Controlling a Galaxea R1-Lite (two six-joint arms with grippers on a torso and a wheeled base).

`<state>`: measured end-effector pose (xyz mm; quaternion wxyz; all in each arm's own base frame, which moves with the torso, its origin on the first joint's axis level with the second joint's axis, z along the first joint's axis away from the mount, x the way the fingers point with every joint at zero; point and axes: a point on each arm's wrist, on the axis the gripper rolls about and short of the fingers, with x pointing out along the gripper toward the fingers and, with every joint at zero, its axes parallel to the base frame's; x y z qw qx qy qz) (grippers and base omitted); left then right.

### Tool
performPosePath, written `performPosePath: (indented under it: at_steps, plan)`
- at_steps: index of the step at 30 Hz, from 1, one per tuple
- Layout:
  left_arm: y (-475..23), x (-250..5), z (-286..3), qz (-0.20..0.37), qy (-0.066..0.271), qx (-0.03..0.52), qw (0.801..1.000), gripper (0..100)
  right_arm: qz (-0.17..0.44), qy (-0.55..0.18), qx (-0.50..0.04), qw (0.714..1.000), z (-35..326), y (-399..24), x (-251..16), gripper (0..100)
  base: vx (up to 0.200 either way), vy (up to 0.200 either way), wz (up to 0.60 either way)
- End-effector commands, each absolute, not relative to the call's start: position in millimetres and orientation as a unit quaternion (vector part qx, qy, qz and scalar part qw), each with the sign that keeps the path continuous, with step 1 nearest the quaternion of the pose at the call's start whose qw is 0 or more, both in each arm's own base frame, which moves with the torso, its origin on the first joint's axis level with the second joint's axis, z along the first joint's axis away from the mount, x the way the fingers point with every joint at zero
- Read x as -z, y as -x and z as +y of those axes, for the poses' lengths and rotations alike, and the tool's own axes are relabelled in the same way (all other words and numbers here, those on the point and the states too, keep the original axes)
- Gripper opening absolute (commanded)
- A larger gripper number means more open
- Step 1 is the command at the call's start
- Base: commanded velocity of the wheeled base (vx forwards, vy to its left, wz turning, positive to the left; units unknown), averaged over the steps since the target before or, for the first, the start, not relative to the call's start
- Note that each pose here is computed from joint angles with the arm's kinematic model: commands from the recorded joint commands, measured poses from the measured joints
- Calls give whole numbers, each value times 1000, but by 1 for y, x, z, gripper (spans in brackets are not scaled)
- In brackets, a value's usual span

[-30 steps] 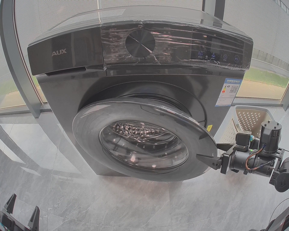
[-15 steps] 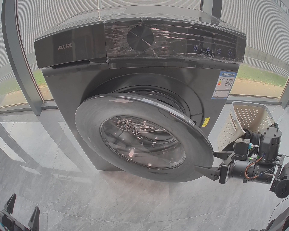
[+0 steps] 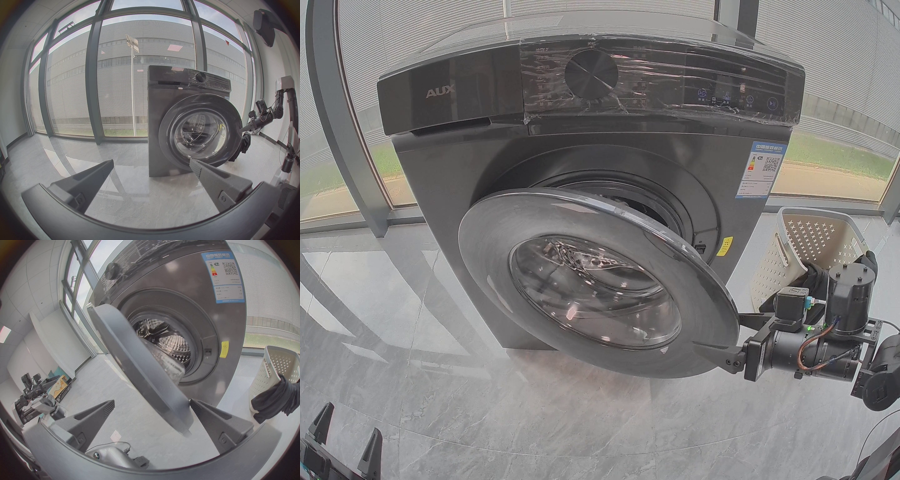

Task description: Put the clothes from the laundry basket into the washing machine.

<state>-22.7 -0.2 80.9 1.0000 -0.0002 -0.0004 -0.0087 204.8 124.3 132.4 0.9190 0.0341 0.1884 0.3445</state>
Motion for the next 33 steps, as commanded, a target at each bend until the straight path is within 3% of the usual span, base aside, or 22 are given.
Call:
performPosePath:
  at_steps: [1,7,13,21,27,33]
  plan:
    - [23,-76,0,-2,0,9,1000,100,192,-31,-357,914,122,-192,-131,100,0,0,0]
    - [23,-76,0,-2,0,9,1000,100,173,-37,-384,906,117,-168,-140,100,0,0,0]
    - [23,-76,0,-2,0,9,1000,100,115,-66,-391,911,110,-164,-169,100,0,0,0]
    - [23,-76,0,-2,0,9,1000,100,74,-109,-363,923,97,-182,-198,100,0,0,0]
    - [23,-76,0,-2,0,9,1000,100,139,-92,-308,937,98,-215,-161,100,0,0,0]
    - [23,-76,0,-2,0,9,1000,100,167,-66,-302,936,103,-221,-141,100,0,0,0]
